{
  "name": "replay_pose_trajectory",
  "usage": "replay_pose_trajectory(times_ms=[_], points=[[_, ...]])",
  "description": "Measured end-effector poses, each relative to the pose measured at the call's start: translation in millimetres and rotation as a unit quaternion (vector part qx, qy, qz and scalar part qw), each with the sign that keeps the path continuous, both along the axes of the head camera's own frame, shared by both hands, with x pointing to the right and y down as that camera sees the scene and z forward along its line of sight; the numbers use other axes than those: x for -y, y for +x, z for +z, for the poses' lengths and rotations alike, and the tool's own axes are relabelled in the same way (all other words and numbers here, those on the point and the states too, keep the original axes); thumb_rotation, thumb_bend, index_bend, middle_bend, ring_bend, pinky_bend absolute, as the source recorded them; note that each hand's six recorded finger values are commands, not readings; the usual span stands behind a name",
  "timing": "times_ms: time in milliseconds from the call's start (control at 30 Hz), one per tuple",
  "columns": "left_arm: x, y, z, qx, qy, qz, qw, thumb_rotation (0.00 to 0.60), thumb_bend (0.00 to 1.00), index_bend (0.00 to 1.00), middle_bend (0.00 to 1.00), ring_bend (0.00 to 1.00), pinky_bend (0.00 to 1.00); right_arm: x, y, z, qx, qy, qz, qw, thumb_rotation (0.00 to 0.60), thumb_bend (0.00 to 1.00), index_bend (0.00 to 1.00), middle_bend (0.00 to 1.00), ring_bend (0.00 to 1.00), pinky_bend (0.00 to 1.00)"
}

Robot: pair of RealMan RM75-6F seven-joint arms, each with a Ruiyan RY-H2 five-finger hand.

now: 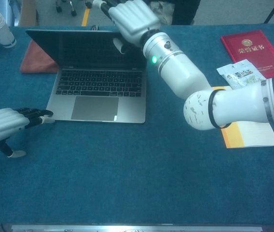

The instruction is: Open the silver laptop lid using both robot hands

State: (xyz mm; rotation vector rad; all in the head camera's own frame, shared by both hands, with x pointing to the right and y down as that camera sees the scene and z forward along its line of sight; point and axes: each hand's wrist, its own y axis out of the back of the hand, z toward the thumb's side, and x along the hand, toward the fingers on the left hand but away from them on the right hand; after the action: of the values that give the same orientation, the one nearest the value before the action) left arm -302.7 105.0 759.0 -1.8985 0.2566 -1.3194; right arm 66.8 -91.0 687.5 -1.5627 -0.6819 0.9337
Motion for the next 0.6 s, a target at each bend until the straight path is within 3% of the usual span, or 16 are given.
replay_pose_trajectory(times_ms=[600], points=[[0, -3, -4, 0.004, 0.005, -0.004, 1.0000, 0.600, 0.23, 0.05, 0.00, 0.00, 0.08, 37, 4, 2, -0.017, 0.025, 0.029, 0.9991, 0.600, 0.41, 0.00, 0.06, 0.00, 0.06]])
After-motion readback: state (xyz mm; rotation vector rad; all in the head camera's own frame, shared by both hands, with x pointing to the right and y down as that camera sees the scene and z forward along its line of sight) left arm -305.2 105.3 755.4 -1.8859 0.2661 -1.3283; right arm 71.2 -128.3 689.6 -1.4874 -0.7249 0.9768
